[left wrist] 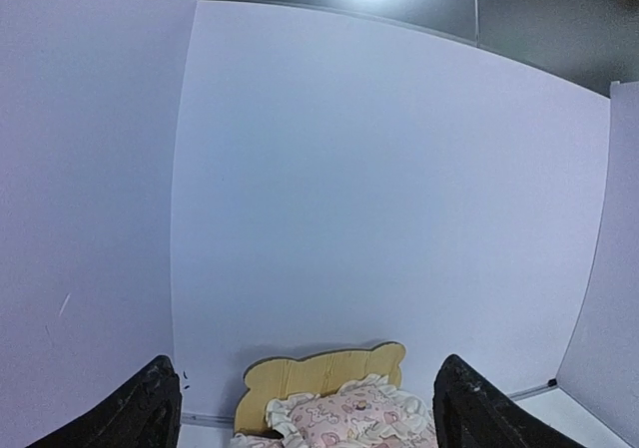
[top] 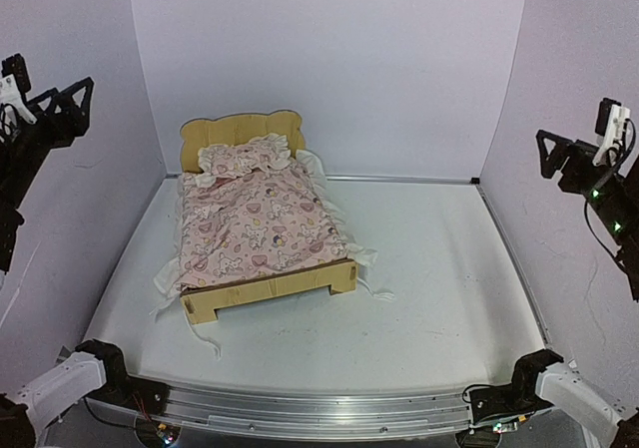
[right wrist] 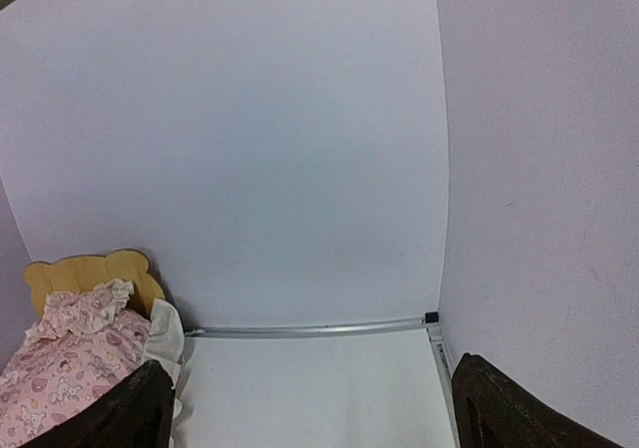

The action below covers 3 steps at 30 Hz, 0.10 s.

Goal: Set up the pet bed

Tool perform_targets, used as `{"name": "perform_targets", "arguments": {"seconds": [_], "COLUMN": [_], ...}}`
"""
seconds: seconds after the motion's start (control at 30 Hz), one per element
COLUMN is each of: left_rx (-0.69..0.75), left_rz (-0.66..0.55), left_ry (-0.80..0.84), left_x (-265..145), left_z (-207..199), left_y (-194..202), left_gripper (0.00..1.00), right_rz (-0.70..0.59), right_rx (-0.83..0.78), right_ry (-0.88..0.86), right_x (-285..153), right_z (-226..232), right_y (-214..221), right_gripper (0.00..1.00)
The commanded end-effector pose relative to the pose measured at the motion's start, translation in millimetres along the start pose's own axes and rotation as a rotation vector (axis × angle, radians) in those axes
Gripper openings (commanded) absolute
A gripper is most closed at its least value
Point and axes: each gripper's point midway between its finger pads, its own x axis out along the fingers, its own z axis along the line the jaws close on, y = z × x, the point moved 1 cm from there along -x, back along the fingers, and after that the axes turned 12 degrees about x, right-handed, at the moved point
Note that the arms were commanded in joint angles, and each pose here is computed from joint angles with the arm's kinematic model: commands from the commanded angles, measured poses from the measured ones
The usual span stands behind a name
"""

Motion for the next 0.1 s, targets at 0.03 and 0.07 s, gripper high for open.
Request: {"name": "perform_targets", "arguments": {"seconds": [0.03, 0.07], "left_rx": [0.01, 0.009], "left_rz": [0.046, 0.046], "left_ry": [0.012, 0.024], "left_x": [12, 14], "left_z": [-1, -3], "left_y": [16, 17], "left_gripper": [0.88, 0.88], "right_rz": [-0.086, -0.101], "right_rx": [-0.006, 0.008], "right_ry": [-0.007, 0.006], "right_x": [-10, -12], "right_z": [2, 1], "right_y": [-18, -24], "right_gripper": [0.98, 0.98]}}
